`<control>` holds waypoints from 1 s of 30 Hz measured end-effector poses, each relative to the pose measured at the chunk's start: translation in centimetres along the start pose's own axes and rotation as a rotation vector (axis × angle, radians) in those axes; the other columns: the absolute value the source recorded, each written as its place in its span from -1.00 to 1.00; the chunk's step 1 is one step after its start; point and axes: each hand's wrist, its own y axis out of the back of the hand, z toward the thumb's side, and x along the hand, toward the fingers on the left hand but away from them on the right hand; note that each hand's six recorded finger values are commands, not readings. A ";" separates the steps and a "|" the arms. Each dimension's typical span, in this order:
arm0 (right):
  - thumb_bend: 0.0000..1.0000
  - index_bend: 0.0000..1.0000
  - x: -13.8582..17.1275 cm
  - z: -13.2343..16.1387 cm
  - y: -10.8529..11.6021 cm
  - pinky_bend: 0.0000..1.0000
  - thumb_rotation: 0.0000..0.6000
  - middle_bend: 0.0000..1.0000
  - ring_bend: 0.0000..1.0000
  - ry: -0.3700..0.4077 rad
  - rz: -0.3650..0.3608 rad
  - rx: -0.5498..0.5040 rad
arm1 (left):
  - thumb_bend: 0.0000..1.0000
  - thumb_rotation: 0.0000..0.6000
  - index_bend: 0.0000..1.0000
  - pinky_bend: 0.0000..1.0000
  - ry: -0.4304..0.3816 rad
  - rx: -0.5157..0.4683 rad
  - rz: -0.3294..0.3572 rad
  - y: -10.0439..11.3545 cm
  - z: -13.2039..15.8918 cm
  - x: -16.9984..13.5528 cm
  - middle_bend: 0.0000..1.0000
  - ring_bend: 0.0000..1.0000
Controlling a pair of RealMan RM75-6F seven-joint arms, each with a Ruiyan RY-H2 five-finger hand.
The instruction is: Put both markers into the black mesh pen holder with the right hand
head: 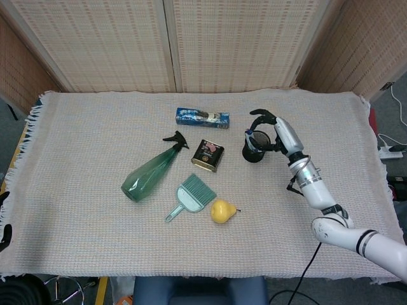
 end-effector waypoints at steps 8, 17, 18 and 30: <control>-0.42 0.43 -3.5 -1.8 0.6 -0.48 1.00 -0.59 -0.40 -0.015 -0.030 -0.119 | 0.01 1.00 -0.80 -0.81 0.016 -0.001 0.003 0.1 -0.5 0.2 -1.00 -1.00; -0.42 0.44 -4.0 -4.1 1.1 -0.47 1.00 -0.58 -0.38 -0.063 -0.041 -0.115 | 0.01 1.00 -0.79 -0.81 0.021 0.005 -0.005 -0.2 -0.6 0.3 -1.00 -1.00; -0.42 0.44 -3.9 -4.4 1.2 -0.47 1.00 -0.58 -0.38 -0.069 -0.041 -0.113 | 0.01 1.00 -0.79 -0.81 0.021 0.006 -0.004 -0.2 -0.6 0.3 -1.00 -1.00; -0.42 0.44 -3.0 -7.9 1.4 -0.47 1.00 -0.58 -0.38 -0.169 -0.036 -0.054 | 0.01 1.00 -0.80 -0.81 0.022 0.012 -0.008 -0.3 -0.5 0.3 -1.00 -1.00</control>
